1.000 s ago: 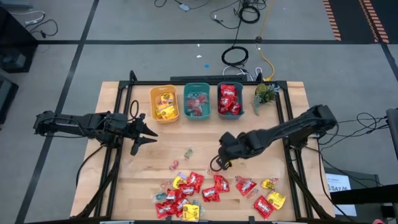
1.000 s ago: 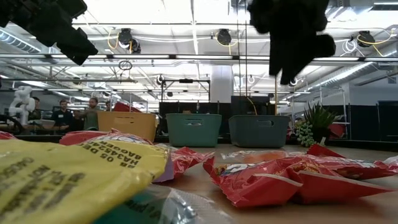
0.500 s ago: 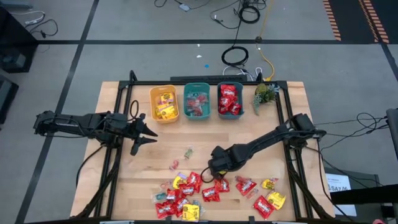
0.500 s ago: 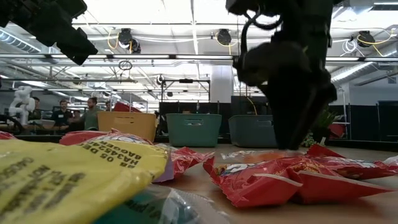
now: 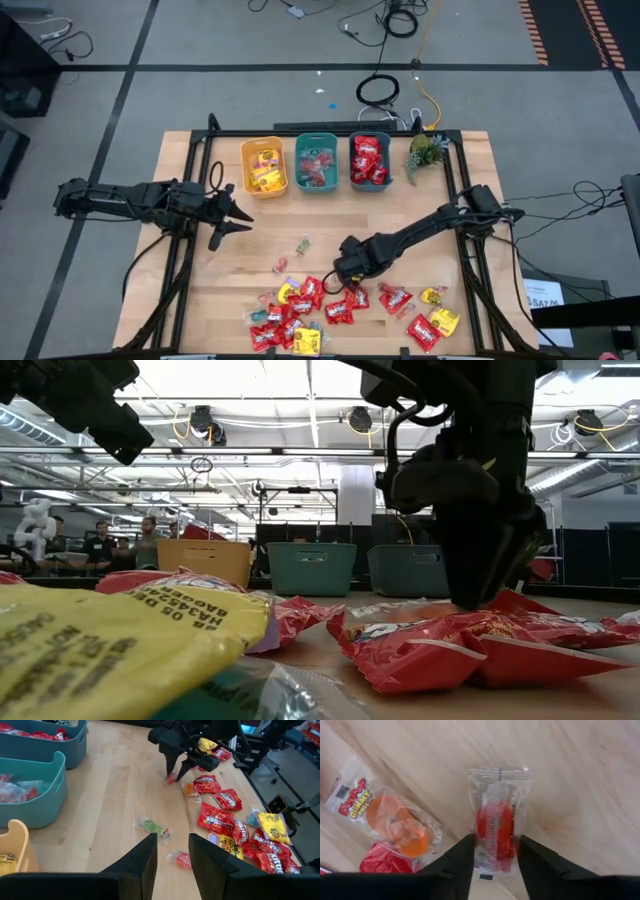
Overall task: Sort candy
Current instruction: Put the orange gummy candy into the green bin
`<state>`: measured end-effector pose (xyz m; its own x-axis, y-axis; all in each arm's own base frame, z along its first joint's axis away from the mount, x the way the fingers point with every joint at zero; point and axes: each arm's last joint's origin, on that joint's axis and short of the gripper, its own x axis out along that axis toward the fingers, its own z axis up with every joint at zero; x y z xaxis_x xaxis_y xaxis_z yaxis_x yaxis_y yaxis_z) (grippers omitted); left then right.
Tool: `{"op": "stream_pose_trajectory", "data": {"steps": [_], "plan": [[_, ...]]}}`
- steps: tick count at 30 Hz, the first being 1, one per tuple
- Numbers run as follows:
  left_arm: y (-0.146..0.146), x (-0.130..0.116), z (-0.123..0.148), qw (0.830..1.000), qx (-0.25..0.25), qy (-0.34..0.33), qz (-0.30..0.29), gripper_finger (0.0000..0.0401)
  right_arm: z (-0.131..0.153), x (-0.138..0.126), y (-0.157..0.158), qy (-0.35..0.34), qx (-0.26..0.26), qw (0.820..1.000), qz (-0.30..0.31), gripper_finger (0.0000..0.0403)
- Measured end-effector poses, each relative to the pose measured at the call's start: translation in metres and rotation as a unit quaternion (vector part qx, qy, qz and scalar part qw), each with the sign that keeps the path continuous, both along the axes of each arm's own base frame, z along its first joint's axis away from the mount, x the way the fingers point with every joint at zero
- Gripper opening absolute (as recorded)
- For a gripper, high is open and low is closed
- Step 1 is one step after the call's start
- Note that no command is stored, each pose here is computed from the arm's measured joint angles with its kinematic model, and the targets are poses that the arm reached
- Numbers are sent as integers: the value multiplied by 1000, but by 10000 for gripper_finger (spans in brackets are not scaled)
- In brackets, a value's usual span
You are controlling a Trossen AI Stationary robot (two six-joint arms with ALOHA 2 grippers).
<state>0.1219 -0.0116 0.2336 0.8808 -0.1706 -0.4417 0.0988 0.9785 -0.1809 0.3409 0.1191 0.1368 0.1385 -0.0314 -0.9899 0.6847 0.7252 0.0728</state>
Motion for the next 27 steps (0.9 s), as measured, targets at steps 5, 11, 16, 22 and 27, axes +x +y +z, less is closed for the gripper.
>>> {"op": "stream_pose_trajectory", "data": {"steps": [5,11,16,22,27], "plan": [[0,0,0,1000,0,0,0,121,11,-2,-1,-14,8,1000,5,54],[0,0,0,1000,-1,0,0,121,47,-9,-4,-61,22,998,9,8],[0,0,0,1000,-1,0,0,121,85,-21,-11,-118,3,993,-14,2],[0,0,0,1000,-1,0,0,121,127,-27,-37,-225,-68,971,-36,1],[0,0,0,1000,-1,0,0,121,150,-7,-88,-323,-129,937,-39,0]]}}
